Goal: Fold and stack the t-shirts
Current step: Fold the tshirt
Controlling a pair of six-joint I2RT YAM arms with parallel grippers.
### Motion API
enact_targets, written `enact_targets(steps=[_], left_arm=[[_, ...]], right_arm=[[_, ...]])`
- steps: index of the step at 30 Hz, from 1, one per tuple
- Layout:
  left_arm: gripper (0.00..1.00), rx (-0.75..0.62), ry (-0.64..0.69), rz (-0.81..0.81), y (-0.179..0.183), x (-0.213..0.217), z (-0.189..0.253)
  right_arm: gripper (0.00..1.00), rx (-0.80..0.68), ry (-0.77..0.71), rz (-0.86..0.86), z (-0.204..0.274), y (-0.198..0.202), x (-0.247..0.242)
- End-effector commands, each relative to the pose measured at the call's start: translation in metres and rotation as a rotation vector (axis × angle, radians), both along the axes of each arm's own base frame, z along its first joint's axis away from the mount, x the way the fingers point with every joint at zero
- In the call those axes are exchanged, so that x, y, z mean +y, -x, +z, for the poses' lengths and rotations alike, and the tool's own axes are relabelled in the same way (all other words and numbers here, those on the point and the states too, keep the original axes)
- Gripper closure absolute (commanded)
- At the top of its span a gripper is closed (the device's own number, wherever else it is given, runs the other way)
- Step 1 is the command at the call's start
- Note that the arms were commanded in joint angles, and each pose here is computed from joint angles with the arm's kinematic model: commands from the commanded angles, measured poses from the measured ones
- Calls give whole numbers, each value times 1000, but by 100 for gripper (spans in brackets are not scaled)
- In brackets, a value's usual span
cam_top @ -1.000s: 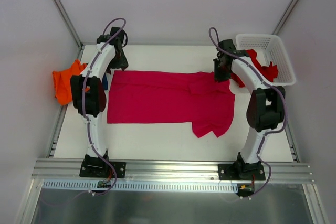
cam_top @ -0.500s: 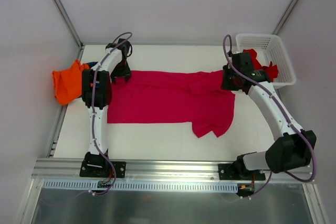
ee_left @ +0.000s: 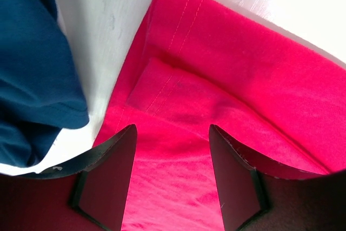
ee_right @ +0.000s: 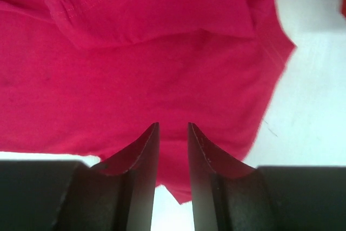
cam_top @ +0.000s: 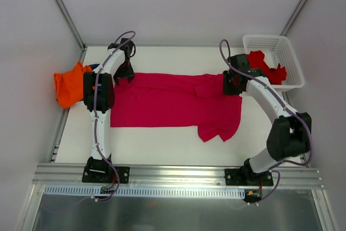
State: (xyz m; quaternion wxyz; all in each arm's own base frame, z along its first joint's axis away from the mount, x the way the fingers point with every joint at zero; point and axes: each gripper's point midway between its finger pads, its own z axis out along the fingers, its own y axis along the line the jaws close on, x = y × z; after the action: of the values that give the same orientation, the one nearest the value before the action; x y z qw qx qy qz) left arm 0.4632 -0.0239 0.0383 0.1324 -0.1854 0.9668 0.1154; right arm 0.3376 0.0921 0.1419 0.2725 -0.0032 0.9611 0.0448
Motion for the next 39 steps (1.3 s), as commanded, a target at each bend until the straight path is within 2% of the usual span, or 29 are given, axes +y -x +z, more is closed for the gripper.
enact_targets(steps=[1, 11, 15, 18, 19, 20, 23, 25, 26, 28, 32, 39], left_arm=[[43, -102, -26, 8, -11, 9, 46], [43, -107, -55, 38, -17, 18, 41], [44, -131, -47, 33, -25, 16, 46], [45, -148, -32, 34, -29, 14, 50], [45, -149, -29, 34, -30, 13, 49], [46, -158, -27, 32, -33, 12, 49], [52, -165, -12, 19, -40, 9, 49], [61, -153, -6, 20, -42, 8, 40], [70, -144, -4, 21, -43, 7, 34], [76, -139, 8, 16, -46, 5, 29], [77, -125, 36, 5, -51, 1, 17], [77, -78, 48, 9, -47, 3, -4]], right_arm=[[69, -3, -94, 38, -2, -30, 31], [68, 35, -204, 132, -12, -73, 94], [69, 0, -270, 173, -5, -90, 128], [87, 15, -309, 199, -9, -102, 154], [98, 22, -311, 204, -12, -105, 160], [99, 61, -305, 205, -30, -107, 168], [100, 69, -338, 226, -31, -118, 190], [100, 96, -336, 240, -49, -118, 207], [100, 87, -349, 251, -47, -119, 220], [100, 121, -356, 261, -65, -119, 233], [99, 152, -361, 291, -77, -113, 262], [100, 216, -320, 314, -104, -86, 270]])
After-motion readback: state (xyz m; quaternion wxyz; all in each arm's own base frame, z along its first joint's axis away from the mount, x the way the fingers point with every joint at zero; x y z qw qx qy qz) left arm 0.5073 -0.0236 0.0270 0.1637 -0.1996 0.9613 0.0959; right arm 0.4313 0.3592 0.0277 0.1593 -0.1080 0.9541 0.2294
